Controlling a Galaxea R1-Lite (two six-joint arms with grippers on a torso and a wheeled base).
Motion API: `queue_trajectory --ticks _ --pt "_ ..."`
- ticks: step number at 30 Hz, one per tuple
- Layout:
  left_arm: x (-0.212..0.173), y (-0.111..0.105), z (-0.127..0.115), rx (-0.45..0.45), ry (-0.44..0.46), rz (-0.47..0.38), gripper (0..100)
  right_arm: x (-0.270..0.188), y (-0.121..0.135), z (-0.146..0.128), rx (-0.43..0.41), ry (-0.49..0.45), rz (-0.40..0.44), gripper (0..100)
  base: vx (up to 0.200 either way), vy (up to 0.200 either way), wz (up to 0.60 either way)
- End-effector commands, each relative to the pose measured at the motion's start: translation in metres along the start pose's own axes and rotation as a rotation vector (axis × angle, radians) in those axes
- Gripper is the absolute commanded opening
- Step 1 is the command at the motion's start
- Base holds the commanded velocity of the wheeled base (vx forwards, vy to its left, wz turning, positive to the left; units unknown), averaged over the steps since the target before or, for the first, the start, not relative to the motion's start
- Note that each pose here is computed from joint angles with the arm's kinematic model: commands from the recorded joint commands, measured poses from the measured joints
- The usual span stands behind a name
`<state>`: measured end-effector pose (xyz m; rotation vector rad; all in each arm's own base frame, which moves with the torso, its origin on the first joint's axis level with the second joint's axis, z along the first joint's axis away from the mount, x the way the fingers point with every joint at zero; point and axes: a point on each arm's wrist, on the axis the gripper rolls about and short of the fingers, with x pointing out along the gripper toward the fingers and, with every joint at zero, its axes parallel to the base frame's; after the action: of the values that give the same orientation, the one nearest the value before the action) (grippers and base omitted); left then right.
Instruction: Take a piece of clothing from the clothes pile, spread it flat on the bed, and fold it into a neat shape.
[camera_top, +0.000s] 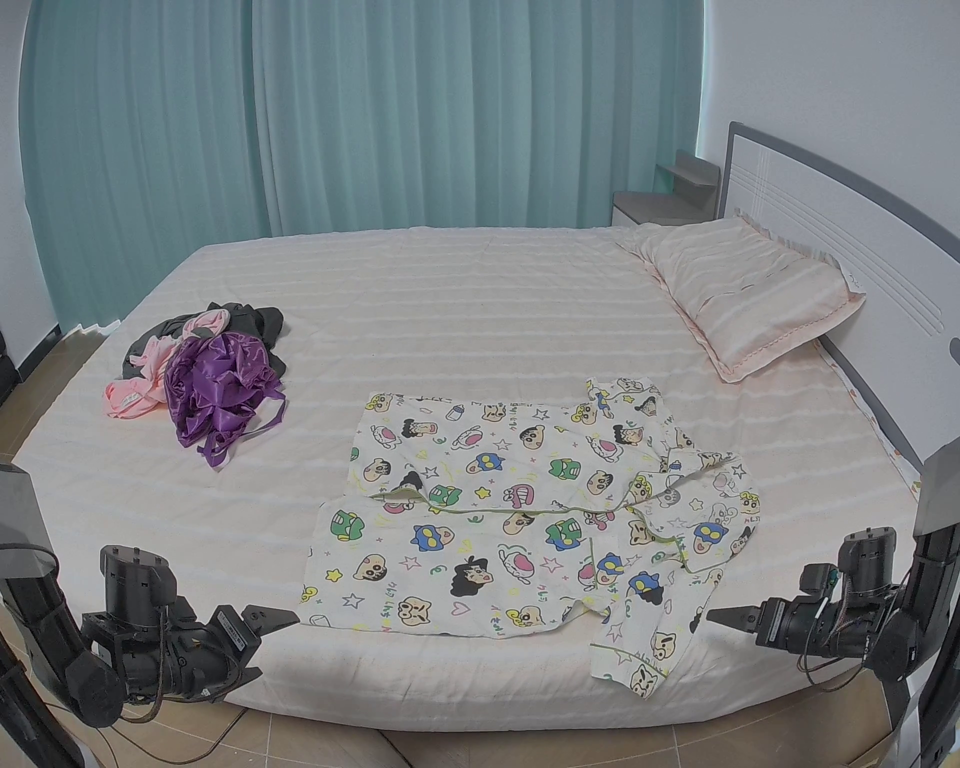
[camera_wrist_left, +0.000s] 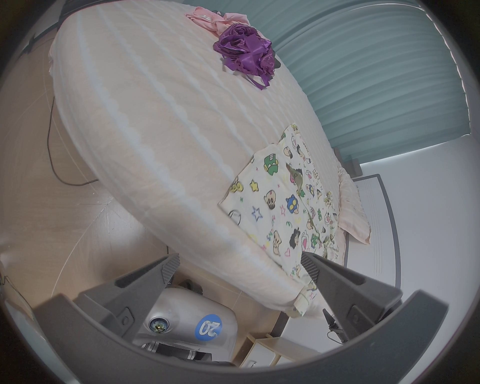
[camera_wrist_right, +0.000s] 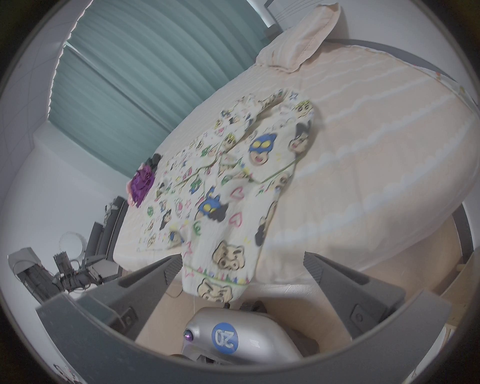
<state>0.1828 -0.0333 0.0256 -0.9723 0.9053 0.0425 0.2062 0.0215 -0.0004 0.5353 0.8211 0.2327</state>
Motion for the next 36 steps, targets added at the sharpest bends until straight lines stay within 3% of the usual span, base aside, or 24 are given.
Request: queue_trajectory --ticks 1,8,12,32,33,36 --pt "-0.004 0.001 -0.004 0.003 0.017 0.003 100 0.013 0.014 -0.021 -0.041 0.103 0.013 100 0.000 0.000 0.00" --pt "-0.003 0.001 -0.004 0.003 0.027 -0.004 100 0.047 0.029 -0.046 -0.080 0.135 -0.001 100 0.000 0.000 0.00" --pt "-0.003 0.001 -0.004 0.002 0.028 -0.003 100 0.064 0.023 -0.063 -0.095 0.160 -0.064 100 0.000 0.000 0.00" --pt "-0.002 0.002 -0.004 0.001 0.028 -0.001 100 0.087 0.025 -0.039 0.004 0.008 -0.050 100 0.000 0.000 0.00" --pt "-0.003 0.002 -0.005 0.002 0.030 0.000 100 0.086 0.026 -0.039 0.004 0.009 -0.049 0 0.000 0.000 0.00" --pt "-0.002 0.002 -0.004 0.001 0.028 -0.001 100 0.082 0.028 -0.038 0.000 0.006 -0.045 0 0.000 0.000 0.00"
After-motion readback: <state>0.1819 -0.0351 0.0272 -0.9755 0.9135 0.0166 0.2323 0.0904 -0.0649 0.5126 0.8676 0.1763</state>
